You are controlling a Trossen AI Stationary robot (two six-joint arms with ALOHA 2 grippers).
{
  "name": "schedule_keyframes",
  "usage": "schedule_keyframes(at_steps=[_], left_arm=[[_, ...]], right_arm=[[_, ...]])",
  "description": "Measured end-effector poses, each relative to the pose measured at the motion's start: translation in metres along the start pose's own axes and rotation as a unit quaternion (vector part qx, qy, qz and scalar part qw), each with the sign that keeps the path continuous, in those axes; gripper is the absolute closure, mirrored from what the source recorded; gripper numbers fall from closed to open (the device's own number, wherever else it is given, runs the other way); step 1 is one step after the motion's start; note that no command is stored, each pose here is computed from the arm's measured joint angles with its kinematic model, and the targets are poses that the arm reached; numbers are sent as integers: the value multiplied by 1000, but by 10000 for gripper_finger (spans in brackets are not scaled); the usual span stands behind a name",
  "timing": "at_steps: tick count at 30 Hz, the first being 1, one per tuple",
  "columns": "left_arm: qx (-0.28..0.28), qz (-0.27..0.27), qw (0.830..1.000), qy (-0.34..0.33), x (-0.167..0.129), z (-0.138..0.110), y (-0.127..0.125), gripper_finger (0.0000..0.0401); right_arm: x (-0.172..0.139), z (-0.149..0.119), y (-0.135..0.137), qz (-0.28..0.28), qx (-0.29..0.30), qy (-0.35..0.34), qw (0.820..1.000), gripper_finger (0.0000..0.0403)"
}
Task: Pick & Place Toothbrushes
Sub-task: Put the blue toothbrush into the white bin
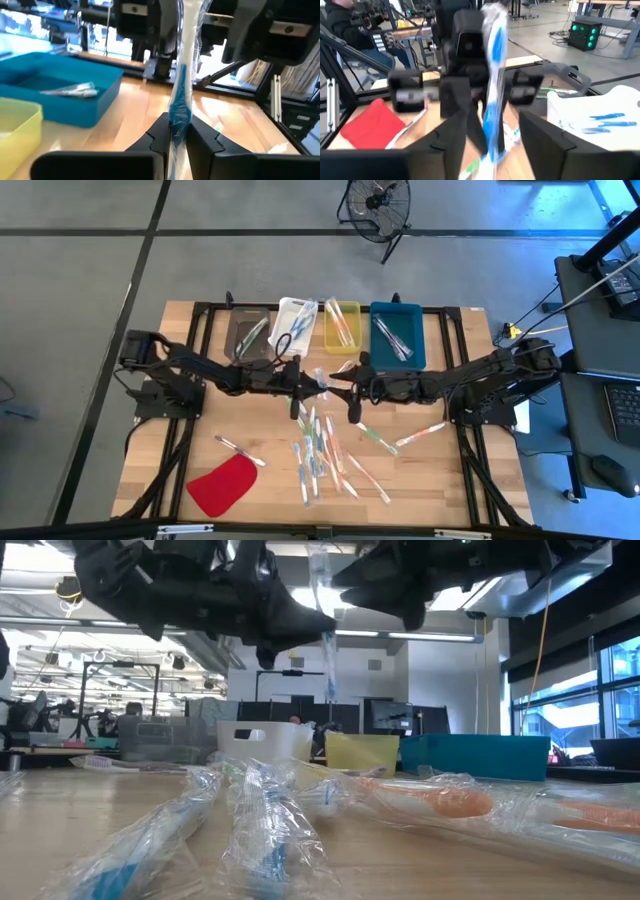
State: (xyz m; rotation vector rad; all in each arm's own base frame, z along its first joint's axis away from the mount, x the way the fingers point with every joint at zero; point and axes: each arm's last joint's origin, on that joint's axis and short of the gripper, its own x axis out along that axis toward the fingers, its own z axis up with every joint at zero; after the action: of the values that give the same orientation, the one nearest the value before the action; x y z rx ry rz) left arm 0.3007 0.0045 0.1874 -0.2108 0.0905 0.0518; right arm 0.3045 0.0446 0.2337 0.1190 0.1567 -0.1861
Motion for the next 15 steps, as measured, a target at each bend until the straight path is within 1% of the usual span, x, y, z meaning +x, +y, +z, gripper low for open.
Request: schedule_keyframes(at_steps=[3,7,11,15], left_arm=[[-17,20,999,22,-9,10,7,363],[-36,58,997,45,-23,23,22,366],[-63,112,990,59,-40,43,43,363],[-64,159,982,79,-51,69,60,361]], right_arm=[[-6,2,-2,-3,-4,15,1000,193],[-11,1,-4,-9,-2,47,999,164],[-13,-6,-6,-18,12,85,996,146],[-14,-11,-7,-26,26,110,993,138]])
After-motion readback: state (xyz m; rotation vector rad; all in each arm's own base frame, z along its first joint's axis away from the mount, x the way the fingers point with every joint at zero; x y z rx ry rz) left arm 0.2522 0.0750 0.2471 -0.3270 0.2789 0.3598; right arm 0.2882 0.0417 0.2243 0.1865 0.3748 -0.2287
